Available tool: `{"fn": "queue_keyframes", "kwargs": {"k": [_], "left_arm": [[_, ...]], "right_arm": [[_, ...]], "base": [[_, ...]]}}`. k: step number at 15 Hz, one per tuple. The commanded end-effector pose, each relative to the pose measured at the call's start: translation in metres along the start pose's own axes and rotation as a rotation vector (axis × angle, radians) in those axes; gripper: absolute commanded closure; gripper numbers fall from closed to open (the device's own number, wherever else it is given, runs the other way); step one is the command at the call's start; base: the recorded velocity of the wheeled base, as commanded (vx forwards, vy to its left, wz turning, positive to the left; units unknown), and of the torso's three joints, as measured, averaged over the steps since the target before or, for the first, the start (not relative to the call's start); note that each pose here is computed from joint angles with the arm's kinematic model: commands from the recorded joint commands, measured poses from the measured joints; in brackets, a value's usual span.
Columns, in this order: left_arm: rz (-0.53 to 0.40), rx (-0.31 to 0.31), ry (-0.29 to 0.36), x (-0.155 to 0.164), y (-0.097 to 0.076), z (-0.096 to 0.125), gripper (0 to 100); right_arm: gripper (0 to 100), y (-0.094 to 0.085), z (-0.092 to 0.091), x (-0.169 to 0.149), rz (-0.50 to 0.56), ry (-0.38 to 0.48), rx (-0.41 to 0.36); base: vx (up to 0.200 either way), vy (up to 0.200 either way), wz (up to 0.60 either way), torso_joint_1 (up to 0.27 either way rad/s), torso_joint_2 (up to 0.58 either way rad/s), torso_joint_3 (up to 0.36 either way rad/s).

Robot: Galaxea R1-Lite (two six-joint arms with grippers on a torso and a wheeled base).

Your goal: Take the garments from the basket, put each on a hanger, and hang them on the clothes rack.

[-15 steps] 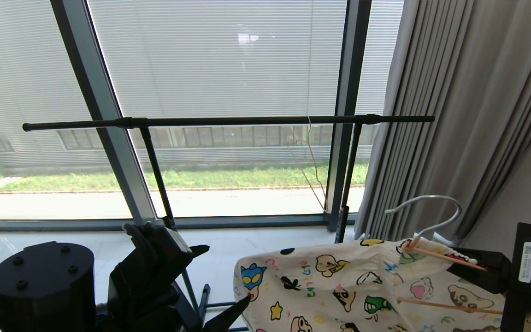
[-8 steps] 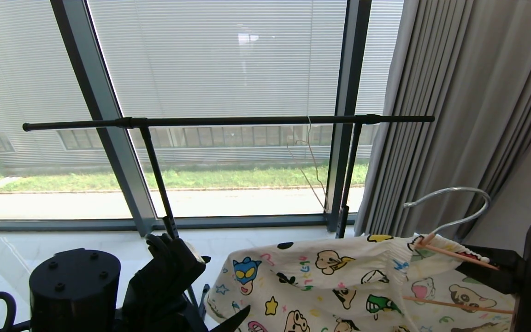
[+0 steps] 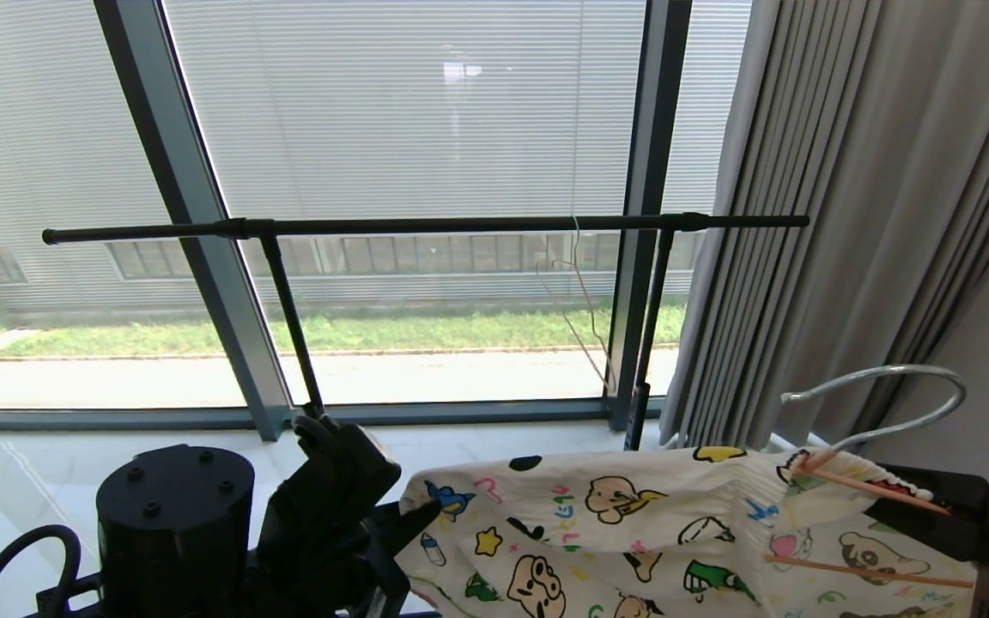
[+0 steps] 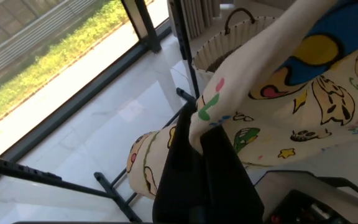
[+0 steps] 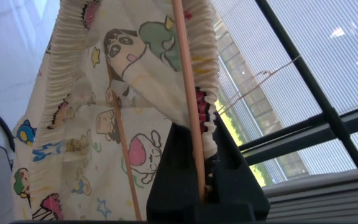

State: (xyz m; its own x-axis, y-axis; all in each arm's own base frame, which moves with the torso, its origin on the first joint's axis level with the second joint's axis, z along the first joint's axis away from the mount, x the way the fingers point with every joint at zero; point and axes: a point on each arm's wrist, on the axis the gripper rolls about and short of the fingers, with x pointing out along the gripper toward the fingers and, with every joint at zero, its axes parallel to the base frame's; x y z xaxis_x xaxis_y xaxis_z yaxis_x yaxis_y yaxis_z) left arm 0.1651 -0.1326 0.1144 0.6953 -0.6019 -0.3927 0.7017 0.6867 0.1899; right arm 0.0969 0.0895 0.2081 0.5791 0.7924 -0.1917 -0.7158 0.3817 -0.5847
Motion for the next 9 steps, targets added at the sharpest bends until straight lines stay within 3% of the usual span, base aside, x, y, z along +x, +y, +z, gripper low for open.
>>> {"fn": "queue_keyframes", "kwargs": {"k": [1,3,5,7,9], "left_arm": [[-0.004,0.001,0.003,0.001,-0.001,0.000,100],[0.025,-0.014,0.035,0.005,0.006,-0.006,100],[0.133,-0.049,0.106,0.004,0.024,-0.021,100],[0.238,-0.049,0.176,0.002,0.033,-0.032,100],[0.278,-0.051,0.206,0.000,0.034,-0.037,100]], "right_arm": [[100,0.000,0.000,0.000,0.003,-0.002,-0.001],[100,0.001,0.000,0.000,0.002,0.000,-0.001],[100,0.000,0.001,0.000,-0.002,0.000,0.000],[100,0.000,0.001,0.000,-0.006,-0.003,0.001],[100,-0.001,0.001,-0.001,-0.009,-0.002,0.001]], "base": [[0.000,0.000,0.00,0.000,0.00,0.000],[0.000,0.000,0.00,0.000,0.00,0.000],[0.000,0.000,0.00,0.000,0.00,0.000],[0.000,0.000,0.00,0.000,0.00,0.000],[0.000,0.000,0.00,0.000,0.00,0.000]]}}
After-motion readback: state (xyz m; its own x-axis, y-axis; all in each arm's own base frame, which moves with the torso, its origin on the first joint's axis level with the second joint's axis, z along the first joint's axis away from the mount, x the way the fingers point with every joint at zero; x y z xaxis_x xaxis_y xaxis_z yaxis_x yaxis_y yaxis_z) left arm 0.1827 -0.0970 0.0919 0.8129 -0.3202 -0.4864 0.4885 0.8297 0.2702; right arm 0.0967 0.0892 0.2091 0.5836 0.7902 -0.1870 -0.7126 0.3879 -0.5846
